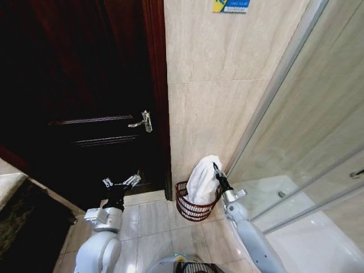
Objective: Discard the used towel into the hamper.
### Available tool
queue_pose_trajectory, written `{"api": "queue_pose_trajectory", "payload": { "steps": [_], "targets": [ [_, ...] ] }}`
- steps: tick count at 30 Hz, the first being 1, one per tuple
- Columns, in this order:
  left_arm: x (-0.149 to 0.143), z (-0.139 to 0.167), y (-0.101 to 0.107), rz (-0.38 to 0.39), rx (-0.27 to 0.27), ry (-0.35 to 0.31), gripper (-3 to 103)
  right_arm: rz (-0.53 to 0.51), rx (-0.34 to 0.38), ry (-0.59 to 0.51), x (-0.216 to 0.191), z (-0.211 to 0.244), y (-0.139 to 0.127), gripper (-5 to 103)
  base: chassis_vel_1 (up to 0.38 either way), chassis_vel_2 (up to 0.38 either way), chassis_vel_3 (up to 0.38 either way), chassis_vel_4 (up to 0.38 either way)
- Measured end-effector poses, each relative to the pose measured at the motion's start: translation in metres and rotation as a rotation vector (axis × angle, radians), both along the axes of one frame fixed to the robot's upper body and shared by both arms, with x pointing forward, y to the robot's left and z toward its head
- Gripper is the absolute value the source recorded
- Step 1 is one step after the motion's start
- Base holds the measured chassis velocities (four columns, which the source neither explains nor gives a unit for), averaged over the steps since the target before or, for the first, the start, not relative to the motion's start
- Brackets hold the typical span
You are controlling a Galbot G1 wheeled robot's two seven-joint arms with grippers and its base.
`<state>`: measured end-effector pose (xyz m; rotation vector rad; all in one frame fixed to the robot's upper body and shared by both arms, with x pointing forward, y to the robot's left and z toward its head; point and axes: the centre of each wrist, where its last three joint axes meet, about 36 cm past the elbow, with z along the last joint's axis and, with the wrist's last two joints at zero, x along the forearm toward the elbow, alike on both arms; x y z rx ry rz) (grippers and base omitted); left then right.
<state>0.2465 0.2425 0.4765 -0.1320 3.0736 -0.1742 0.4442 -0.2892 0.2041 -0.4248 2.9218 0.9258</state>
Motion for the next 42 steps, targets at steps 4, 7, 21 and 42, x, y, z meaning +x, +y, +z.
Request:
{"api": "queue_pose_trajectory", "payload": {
  "steps": [4, 7, 21, 42],
  "targets": [
    [0.000, 0.000, 0.000, 0.000, 0.000, 0.000, 100, 0.007, -0.025, 0.029, -0.007, -0.021, 0.001, 10, 0.000, 0.000, 0.000, 0.000],
    [0.000, 0.000, 0.000, 0.000, 0.000, 0.000, 100, 0.018, -0.031, 0.044, -0.010, -0.028, 0.007, 10, 0.000, 0.000, 0.000, 0.000],
    [0.000, 0.000, 0.000, 0.000, 0.000, 0.000, 100, 0.084, -0.150, 0.066, -0.014, -0.065, 0.032, 10, 0.000, 0.000, 0.000, 0.000],
    [0.000, 0.000, 0.000, 0.000, 0.000, 0.000, 100, 0.044, -0.378, 0.213, -0.022, -0.107, -0.009, 10, 0.000, 0.000, 0.000, 0.000]
  ]
}}
